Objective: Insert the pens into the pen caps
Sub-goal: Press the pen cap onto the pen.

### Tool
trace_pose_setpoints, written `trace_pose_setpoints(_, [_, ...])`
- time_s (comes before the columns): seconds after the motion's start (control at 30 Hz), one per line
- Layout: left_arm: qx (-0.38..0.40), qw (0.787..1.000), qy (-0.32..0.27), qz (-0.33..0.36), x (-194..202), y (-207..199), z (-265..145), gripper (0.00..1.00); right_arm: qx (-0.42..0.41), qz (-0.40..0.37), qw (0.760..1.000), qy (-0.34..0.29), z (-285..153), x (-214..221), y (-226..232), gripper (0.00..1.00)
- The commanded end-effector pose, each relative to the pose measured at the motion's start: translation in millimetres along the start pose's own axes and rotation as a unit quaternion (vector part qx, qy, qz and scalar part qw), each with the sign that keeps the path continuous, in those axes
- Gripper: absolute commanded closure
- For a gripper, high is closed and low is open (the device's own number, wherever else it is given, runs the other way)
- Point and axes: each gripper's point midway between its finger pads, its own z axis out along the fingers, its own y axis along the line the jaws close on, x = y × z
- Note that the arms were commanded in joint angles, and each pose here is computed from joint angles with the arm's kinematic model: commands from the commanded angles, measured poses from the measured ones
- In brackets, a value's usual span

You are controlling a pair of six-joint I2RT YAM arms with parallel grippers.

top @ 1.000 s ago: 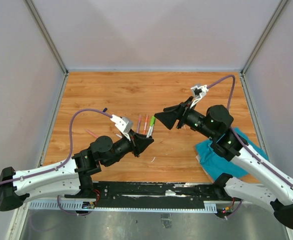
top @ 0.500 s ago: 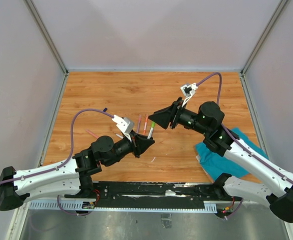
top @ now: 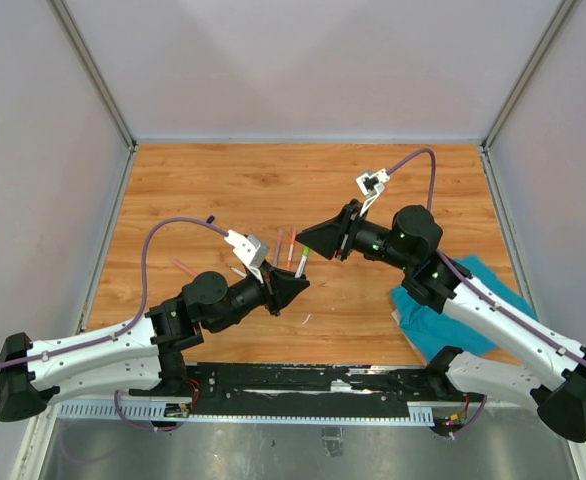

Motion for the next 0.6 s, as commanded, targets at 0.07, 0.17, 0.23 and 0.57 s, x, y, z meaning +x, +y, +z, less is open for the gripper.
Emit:
trace_pose_setpoints(0.07, [0.018,0.999,-0.03,0.001,-22,-13,1,1.0,-0.03,0.005,1.0,0.004,0,5,11,0.75])
trace_pose_setpoints(0.17, [0.017,0.999,-0.029,0.001,-22,-12,1,1.0,-0.036,0.009,0.999,0.007,0,7,12,0.86])
trace_pose_setpoints(0.23, [0.017,0.999,-0.03,0.001,-23,-13,1,0.99,-0.038,0.013,0.999,0.01,0,10,11,0.91])
trace_pose_setpoints(0.57, [0.028,0.998,-0.049,-0.012,-39,-21,0,0.99,-0.038,0.017,0.998,0.039,-3,40,4,0.99])
